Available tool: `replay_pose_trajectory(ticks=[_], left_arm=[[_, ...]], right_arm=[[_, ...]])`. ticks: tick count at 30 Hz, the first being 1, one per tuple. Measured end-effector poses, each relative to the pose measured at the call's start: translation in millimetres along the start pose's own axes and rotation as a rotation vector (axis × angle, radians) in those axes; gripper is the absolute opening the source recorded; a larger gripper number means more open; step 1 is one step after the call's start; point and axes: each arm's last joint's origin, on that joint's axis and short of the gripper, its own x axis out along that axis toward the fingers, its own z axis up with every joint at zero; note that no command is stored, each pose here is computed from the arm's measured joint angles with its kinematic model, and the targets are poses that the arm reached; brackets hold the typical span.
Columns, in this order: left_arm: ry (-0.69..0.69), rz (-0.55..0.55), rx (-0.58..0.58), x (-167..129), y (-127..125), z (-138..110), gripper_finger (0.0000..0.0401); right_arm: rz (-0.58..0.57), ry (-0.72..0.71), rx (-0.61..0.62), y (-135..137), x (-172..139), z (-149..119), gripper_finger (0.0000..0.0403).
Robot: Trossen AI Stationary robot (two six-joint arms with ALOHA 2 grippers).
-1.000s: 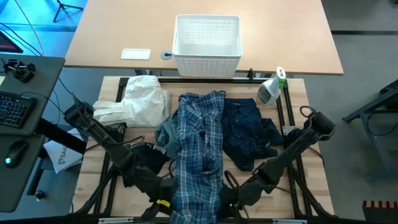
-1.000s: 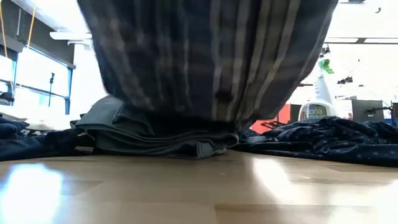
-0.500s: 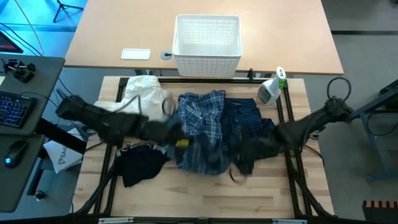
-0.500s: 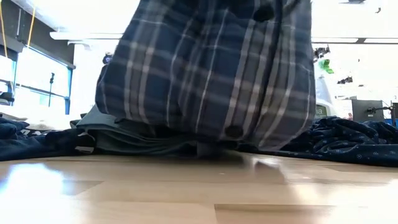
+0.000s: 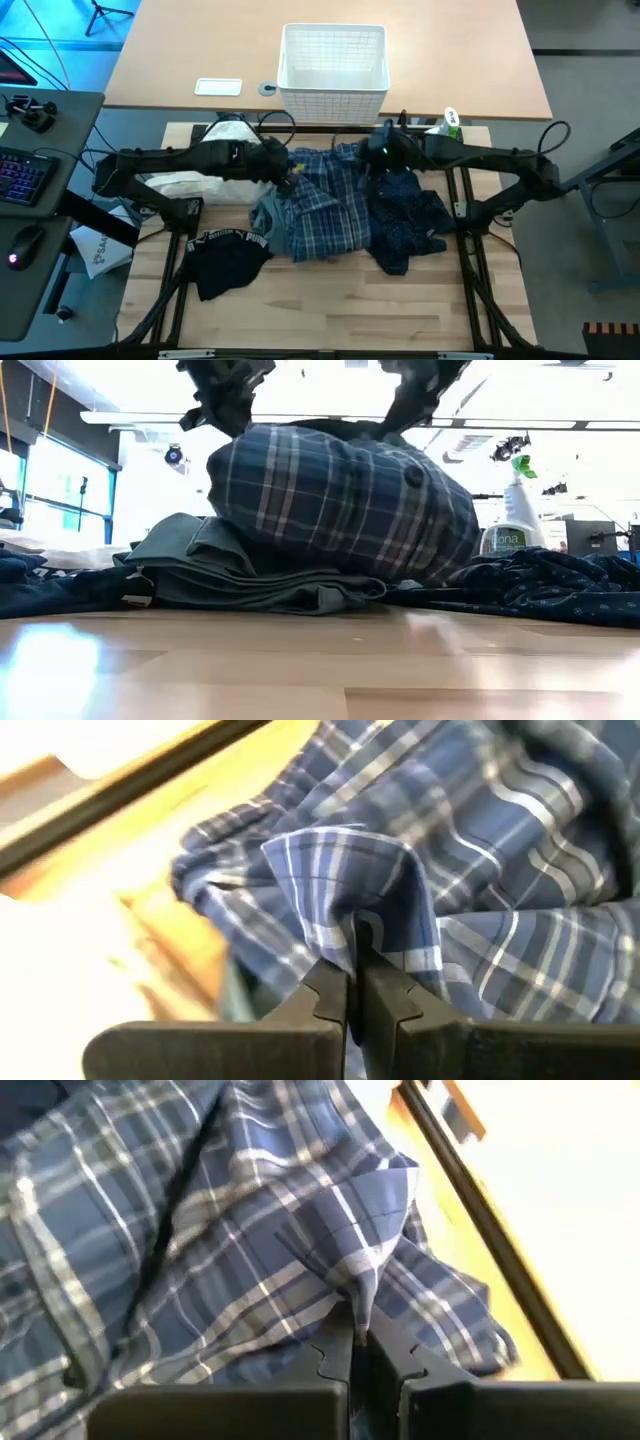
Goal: Fold Laundry from Bin
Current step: Fold the checkered blue polo
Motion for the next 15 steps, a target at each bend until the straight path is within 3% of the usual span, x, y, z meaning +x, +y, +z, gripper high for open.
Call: replay_pose_trajectory(ticks=[8, 15], left_arm=[[0.020, 0.105, 0.113, 30.1, 45.8, 10.5, 0.0000], [-0.054, -0.105, -0.021, 65.0, 95.5, 21.9, 0.0000]], right_arm=[[-0.015, -0.020, 0.138, -40.8, 60.0, 2.6, 0.0000], [-0.206, 0.050, 0.276, -57.0, 96.7, -9.6, 0.0000]])
